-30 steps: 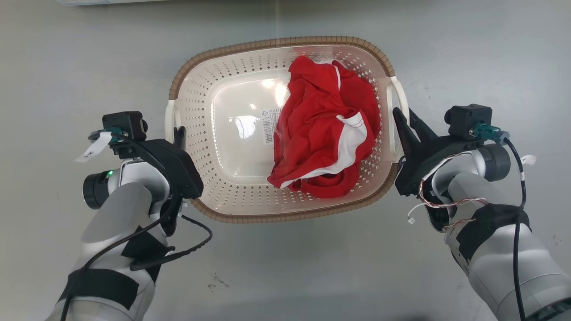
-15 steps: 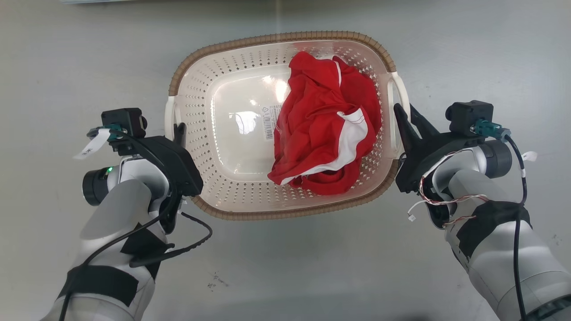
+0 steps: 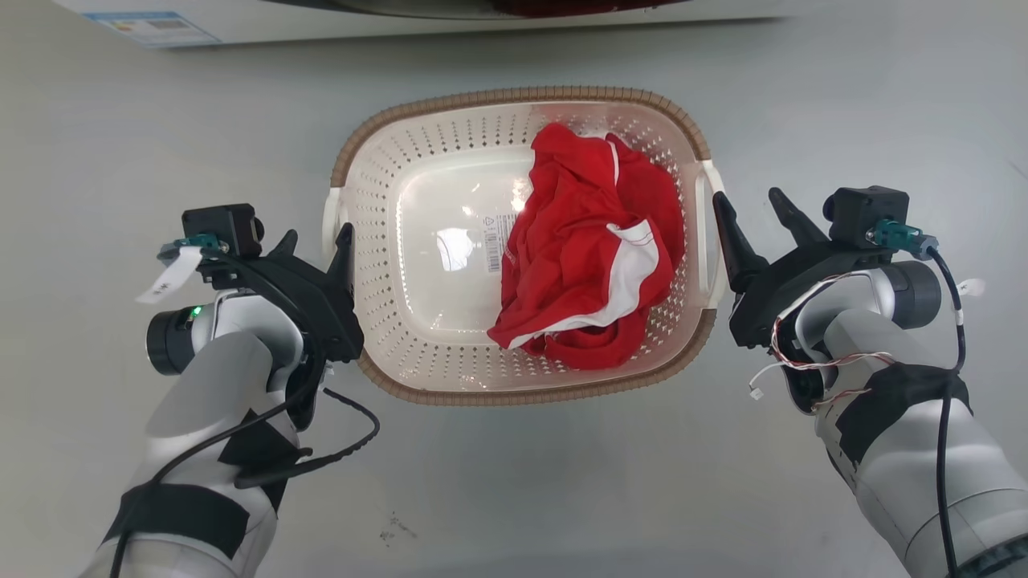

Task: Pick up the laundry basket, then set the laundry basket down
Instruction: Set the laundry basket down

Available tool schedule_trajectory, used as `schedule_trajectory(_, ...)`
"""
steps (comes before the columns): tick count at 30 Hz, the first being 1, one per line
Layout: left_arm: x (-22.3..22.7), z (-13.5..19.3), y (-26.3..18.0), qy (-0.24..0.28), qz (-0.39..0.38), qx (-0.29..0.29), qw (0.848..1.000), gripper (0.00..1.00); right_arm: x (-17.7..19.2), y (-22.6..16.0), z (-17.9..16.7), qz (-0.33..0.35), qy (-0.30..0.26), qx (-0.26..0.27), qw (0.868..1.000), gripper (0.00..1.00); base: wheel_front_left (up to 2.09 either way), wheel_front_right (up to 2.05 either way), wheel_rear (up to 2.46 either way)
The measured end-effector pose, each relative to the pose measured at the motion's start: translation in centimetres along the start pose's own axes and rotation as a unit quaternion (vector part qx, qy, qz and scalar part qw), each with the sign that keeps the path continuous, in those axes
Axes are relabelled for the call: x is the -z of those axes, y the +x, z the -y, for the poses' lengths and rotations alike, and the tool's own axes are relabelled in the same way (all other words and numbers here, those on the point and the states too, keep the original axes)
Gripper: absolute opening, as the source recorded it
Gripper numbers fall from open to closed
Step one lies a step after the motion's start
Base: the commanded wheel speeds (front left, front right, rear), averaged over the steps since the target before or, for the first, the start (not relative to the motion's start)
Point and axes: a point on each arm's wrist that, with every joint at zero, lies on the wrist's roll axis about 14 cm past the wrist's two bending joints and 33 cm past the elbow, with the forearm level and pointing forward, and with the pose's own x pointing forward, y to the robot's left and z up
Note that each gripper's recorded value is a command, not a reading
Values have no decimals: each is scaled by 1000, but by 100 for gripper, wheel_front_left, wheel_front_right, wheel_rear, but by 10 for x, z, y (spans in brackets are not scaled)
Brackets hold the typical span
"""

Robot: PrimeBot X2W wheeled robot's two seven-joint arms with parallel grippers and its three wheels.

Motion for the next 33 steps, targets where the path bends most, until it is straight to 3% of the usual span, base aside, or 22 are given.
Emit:
schedule_trajectory(14, -36, 28, -47, 73, 91, 32, 993, 100, -28, -48, -18, 46, 9, -12, 999, 100, 0, 0, 0)
schedule_trajectory(33, -70, 46, -136, 102, 197, 43, 974, 100, -70, -139, -34, 151, 3, -11, 988, 100, 0, 0, 0)
